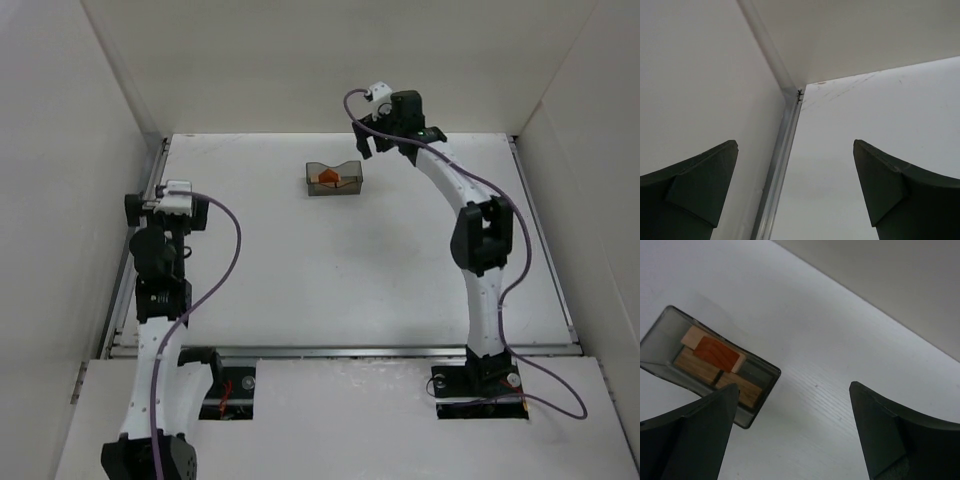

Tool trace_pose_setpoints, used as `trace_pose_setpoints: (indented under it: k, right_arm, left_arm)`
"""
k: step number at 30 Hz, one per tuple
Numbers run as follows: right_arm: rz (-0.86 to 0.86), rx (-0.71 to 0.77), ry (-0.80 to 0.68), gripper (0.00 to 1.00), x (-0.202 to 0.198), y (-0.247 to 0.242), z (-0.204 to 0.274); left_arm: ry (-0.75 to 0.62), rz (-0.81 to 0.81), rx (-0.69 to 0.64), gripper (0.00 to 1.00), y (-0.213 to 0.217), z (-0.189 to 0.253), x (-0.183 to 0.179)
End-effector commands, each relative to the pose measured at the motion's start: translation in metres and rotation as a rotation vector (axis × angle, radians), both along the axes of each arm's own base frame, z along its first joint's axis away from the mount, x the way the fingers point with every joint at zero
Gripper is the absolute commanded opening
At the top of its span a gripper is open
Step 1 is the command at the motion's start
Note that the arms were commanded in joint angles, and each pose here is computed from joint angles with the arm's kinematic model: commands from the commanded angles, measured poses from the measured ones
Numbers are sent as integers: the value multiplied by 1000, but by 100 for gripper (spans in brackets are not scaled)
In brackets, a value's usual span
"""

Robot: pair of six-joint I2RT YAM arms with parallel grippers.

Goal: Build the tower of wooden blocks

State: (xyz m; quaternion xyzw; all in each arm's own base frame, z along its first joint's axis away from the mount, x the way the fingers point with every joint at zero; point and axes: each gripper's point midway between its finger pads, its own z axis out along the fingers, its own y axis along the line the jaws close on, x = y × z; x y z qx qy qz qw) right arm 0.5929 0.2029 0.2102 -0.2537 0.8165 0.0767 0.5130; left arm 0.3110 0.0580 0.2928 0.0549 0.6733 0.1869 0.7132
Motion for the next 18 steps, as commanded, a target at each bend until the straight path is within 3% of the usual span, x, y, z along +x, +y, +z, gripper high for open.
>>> trace_pose_setpoints:
  k: [1,2,12,18]
  right_arm:
    - [154,18,51,97,-3,30,-13]
    - [173,18,29,97,3,34,-17]
    - [242,43,10,99,27,73,-61]
    - [222,22,-6,80,28,82,-59]
  left_arm:
    - [212,-130,67,100,-17,-31,21]
    - [284,-148,77,100,-17,-47,31]
    - [436,-318,91,100,-45,-66,63]
    - [463,-337,127,100,-50,-73,70]
